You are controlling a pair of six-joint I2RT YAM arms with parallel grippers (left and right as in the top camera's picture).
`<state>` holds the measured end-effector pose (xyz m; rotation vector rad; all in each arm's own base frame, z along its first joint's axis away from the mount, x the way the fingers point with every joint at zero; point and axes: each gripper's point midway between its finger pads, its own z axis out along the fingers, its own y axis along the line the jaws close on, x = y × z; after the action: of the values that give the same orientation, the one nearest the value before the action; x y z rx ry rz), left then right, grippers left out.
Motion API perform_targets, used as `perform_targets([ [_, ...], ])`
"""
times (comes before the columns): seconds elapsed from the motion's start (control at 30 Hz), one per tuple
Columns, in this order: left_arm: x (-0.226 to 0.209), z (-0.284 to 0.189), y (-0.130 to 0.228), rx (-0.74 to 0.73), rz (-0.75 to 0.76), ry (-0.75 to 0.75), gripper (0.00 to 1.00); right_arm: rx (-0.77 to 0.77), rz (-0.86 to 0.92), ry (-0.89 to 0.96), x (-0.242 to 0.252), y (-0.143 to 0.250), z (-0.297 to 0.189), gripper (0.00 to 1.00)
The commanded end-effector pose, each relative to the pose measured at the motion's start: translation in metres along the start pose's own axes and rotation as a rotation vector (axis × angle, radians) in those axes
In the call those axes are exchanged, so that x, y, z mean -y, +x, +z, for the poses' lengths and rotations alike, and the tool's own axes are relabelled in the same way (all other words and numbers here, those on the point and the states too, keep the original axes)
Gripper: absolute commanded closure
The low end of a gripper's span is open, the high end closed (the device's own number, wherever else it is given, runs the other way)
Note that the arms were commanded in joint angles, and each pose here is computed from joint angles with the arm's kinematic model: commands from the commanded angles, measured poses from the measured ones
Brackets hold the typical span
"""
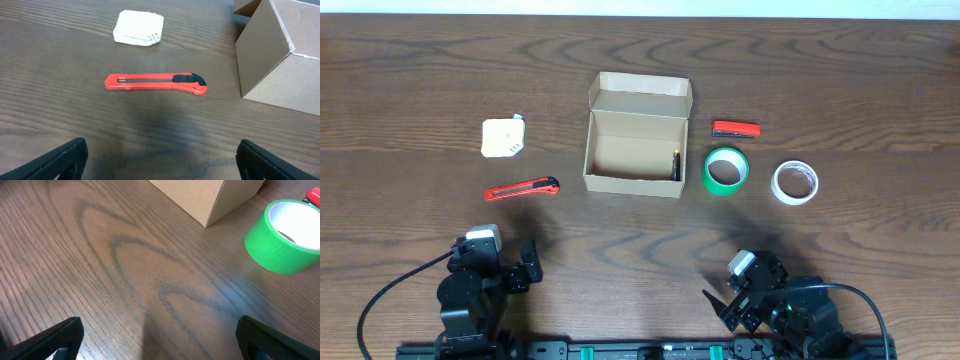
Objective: Pack container
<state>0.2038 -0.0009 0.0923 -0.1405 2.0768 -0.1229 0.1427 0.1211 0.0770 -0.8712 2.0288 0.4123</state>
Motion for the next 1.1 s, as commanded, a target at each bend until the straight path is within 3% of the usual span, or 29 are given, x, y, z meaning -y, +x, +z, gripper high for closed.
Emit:
perform_targets([
  [0.0,-0.0026,0.0011,0.0016,0.001,0.009,-0.012,0.05,0.001,-0.006,-0.007,-0.0013,0.0018,0.0013,0.01],
  [1.07,-0.0026,0.0011,0.0015,0.001,0.009,-0.012,0.05,-0.010,-0.006,0.048,0.0082,0.0037,0.0011,0.01],
])
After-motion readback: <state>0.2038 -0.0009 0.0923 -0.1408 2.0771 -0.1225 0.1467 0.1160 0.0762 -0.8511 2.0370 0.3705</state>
